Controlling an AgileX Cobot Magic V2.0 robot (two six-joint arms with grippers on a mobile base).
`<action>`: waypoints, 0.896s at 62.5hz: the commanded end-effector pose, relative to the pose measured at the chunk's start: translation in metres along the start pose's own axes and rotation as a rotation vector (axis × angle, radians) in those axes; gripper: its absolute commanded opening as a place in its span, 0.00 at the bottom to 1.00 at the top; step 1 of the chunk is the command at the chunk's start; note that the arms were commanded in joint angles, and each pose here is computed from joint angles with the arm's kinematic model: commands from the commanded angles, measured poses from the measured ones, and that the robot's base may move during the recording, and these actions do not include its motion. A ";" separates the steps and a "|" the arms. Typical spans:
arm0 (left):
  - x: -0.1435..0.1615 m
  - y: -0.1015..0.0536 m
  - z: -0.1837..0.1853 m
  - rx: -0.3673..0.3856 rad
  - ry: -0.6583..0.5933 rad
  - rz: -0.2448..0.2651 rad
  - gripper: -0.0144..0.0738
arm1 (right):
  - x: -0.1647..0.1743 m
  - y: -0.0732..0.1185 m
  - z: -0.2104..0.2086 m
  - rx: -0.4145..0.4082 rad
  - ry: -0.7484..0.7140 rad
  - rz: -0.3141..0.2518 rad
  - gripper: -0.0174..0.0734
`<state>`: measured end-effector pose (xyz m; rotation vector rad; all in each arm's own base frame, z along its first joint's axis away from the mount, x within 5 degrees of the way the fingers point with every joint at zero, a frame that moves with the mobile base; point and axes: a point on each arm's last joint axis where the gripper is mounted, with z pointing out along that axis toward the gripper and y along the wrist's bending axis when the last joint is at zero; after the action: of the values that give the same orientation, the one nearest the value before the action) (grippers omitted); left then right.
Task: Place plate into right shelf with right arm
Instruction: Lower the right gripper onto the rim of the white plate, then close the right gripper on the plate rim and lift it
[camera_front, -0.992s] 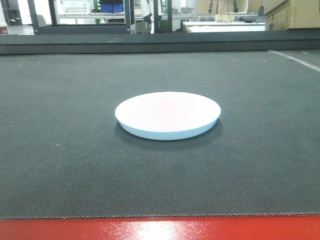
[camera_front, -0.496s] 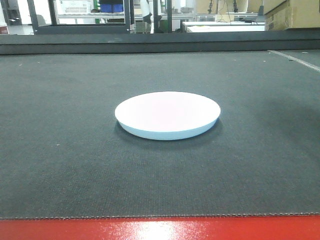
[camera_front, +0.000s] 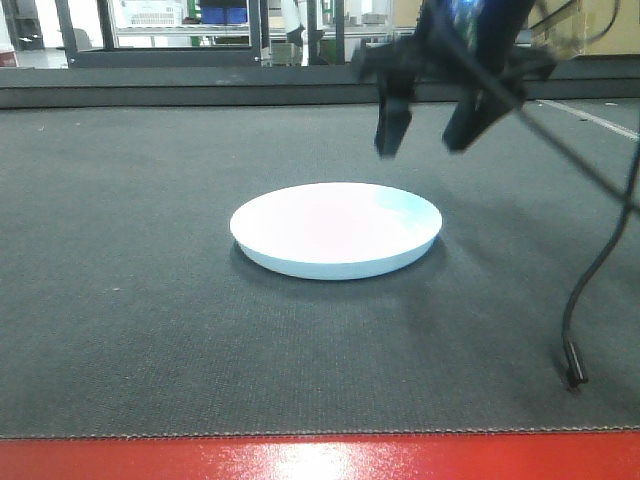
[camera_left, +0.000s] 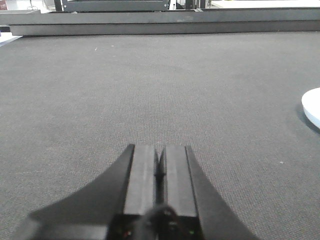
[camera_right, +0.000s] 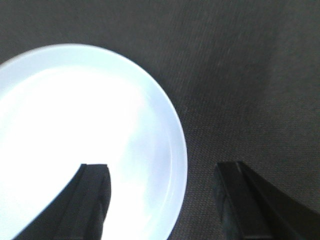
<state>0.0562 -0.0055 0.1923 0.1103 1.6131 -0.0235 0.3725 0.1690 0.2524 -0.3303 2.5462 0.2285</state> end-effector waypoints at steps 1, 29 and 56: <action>-0.005 0.002 -0.001 -0.020 -0.084 -0.010 0.11 | -0.018 0.001 -0.015 0.007 -0.113 -0.031 0.78; -0.005 0.002 -0.001 -0.020 -0.084 -0.010 0.11 | -0.011 0.001 0.020 0.025 -0.071 -0.060 0.57; -0.005 0.002 -0.001 -0.020 -0.084 -0.010 0.11 | -0.011 0.001 0.016 0.042 -0.058 -0.083 0.22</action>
<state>0.0562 -0.0055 0.1923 0.1103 1.6131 -0.0235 0.3896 0.1773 0.2075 -0.3748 2.5933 0.1619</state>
